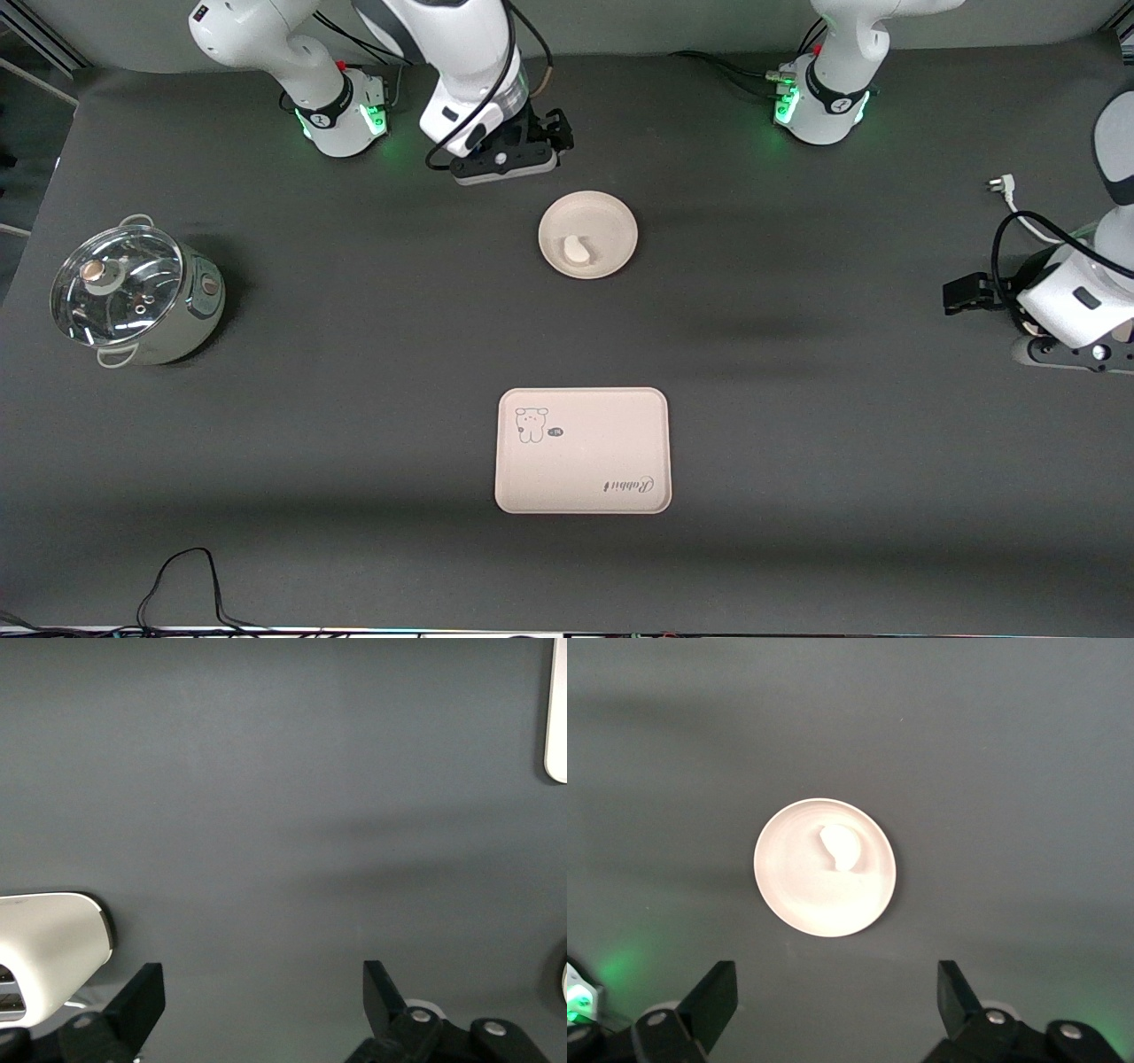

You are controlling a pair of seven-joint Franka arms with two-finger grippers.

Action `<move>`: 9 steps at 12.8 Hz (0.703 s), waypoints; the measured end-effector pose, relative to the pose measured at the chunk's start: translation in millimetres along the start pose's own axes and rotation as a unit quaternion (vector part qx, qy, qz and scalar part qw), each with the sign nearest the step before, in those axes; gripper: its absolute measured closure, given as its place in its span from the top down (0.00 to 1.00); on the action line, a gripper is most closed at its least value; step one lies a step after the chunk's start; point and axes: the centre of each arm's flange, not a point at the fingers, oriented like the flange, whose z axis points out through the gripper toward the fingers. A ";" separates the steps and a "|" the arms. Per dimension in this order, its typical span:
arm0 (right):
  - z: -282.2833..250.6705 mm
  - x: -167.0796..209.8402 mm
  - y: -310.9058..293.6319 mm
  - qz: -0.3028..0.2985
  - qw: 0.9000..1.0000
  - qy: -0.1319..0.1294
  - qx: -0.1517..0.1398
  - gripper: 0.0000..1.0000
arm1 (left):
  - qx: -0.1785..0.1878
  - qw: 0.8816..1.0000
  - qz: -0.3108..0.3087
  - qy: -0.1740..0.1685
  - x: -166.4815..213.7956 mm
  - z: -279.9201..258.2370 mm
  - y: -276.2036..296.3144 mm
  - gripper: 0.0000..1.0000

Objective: Place bun in plate and plate on tray
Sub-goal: 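Lower the right gripper to the plate rim and close on it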

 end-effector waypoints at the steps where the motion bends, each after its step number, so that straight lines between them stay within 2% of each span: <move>1: 19.1 -3.1 10.9 0.007 1.000 0.003 0.014 1.00 | -0.001 1.000 -0.001 0.001 -0.6 -1.1 -1.0 1.00; 4: 86.7 -8.7 42.9 0.027 0.998 0.024 0.042 1.00 | -0.004 1.000 -0.006 0.000 -1.2 -0.1 -5.3 1.00; 7: 144.7 -15.1 63.8 0.046 0.995 0.031 0.085 1.00 | -0.004 1.000 -0.007 -0.001 -7.1 4.6 -6.2 1.00; 9: 181.4 -19.8 62.3 0.055 0.993 0.047 0.092 1.00 | -0.003 1.000 -0.006 0.009 -24.8 12.5 -4.1 1.00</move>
